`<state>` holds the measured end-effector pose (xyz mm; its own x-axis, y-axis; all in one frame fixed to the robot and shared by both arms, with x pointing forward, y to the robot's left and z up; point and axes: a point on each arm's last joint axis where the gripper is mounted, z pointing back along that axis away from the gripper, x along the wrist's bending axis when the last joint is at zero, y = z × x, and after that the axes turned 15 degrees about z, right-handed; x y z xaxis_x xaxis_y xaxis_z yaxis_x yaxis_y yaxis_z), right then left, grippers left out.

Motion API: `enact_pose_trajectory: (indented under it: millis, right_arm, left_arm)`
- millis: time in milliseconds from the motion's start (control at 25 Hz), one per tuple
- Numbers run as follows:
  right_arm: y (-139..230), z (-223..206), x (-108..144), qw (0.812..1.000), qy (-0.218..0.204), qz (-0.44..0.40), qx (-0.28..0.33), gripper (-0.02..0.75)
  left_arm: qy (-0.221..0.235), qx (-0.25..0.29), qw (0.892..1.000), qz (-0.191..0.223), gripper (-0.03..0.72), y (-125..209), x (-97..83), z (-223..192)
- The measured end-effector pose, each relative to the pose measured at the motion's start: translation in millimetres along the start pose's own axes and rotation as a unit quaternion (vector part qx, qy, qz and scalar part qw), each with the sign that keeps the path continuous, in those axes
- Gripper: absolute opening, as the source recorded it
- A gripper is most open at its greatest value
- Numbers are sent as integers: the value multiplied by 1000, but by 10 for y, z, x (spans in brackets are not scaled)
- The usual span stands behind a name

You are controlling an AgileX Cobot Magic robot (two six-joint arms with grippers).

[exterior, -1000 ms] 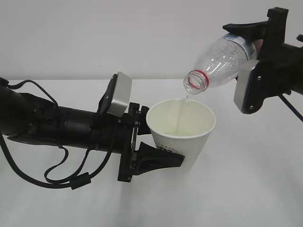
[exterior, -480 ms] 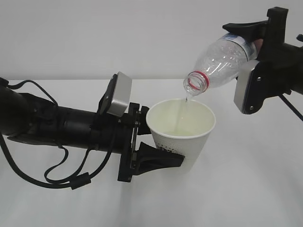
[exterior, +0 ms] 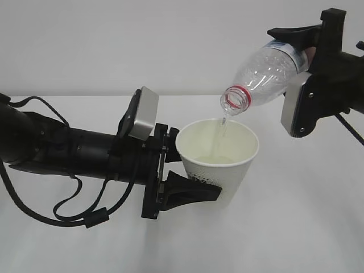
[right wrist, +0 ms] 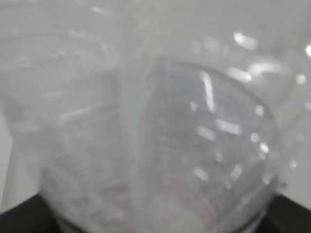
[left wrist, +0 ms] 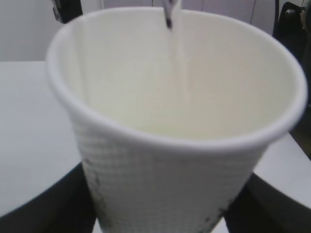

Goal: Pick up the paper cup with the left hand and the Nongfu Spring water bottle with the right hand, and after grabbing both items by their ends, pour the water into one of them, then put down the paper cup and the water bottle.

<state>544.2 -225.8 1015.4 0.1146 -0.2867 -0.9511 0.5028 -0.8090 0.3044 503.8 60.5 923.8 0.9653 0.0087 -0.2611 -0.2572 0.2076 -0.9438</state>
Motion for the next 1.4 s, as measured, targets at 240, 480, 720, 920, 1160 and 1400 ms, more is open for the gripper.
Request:
enact_pose_trajectory:
  millis: [240,480,720,920,1160,1400]
  right_arm:
    - [0,0,0,1000,0,2,0,503]
    - [0,0,0,1000,0,2,0,503]
    - [0,0,0,1000,0,3,0,503]
    - [0,0,0,1000,0,3,0,503]
    - [0,0,0,1000,0,3,0,503]
    - [0,0,-1,1000,1,3,0,503]
  left_arm:
    - [0,0,1000,0,524,0,0,0]
    - [-1,1,1000,0,522,1,1,0]
    - [-3,2,1000,0,522,4,5,0]
    - [-3,2,1000,0,522,4,5,0]
    - [-3,3,1000,0,522,5,6,0]
    - [-3,3,1000,0,522,5,6,0]
